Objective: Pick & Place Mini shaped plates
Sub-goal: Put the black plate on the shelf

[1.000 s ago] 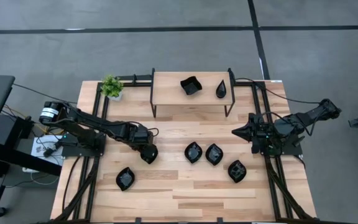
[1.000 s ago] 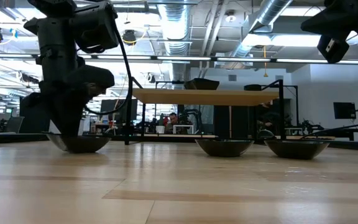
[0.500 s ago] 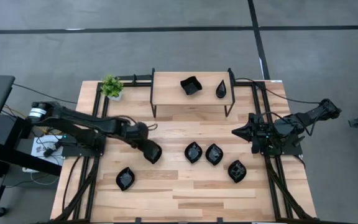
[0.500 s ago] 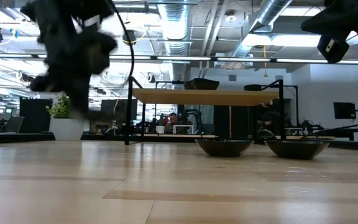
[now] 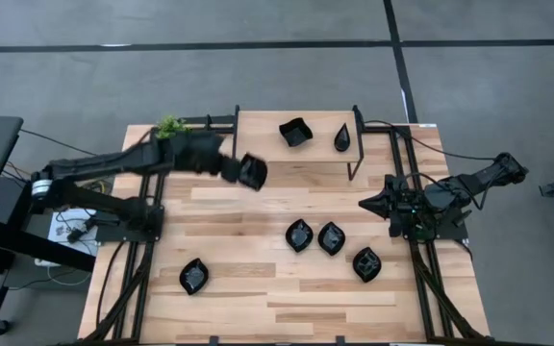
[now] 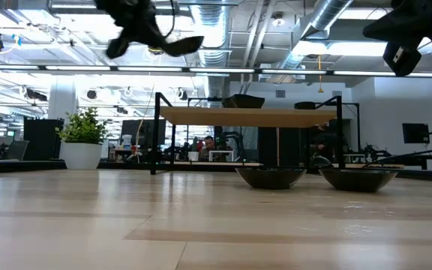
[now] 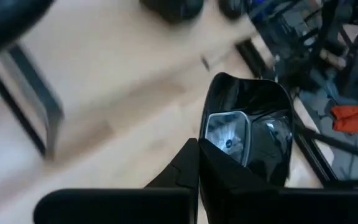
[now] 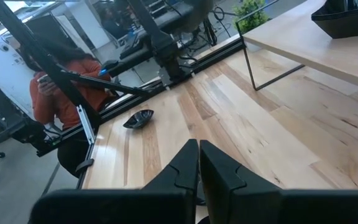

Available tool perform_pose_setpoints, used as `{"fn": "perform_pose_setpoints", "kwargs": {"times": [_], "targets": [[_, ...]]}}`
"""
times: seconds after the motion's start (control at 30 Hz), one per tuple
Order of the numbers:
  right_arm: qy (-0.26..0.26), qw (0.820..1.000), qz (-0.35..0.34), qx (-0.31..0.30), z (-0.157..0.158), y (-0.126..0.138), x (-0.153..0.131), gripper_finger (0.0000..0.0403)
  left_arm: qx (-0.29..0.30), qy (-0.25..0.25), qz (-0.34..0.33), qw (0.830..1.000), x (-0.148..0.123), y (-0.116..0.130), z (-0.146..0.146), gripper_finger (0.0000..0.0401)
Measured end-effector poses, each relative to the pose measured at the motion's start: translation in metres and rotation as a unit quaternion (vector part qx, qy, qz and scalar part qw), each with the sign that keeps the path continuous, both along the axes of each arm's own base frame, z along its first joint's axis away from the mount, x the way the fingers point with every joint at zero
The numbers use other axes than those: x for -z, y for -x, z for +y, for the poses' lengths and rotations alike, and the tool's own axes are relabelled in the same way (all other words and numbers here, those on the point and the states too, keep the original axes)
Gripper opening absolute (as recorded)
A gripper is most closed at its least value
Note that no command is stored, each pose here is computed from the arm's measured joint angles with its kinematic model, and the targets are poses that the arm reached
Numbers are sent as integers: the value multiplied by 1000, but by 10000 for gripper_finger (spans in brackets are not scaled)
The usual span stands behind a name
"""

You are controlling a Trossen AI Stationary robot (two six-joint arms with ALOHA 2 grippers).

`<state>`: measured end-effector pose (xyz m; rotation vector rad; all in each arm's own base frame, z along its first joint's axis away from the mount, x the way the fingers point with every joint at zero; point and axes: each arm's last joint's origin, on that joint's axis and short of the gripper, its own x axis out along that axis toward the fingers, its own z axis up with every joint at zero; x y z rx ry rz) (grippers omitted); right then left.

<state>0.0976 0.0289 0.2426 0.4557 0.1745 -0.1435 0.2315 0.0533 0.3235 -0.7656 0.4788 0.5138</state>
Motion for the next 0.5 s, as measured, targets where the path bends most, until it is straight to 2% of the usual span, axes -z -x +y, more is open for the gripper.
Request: {"fn": "perform_pose_setpoints", "kwargs": {"times": [0.1,0.3,0.5], "targets": [[-5,1000,-1,1,0,0,0,10,5,-23,9,1000,-10,-12,33,4],[-7,1000,-1,2,0,0,0,10,34,-56,66,996,-12,-39,93,4],[-19,1000,-1,4,0,0,0,10,34,-61,113,991,-8,-45,139,3]]}}
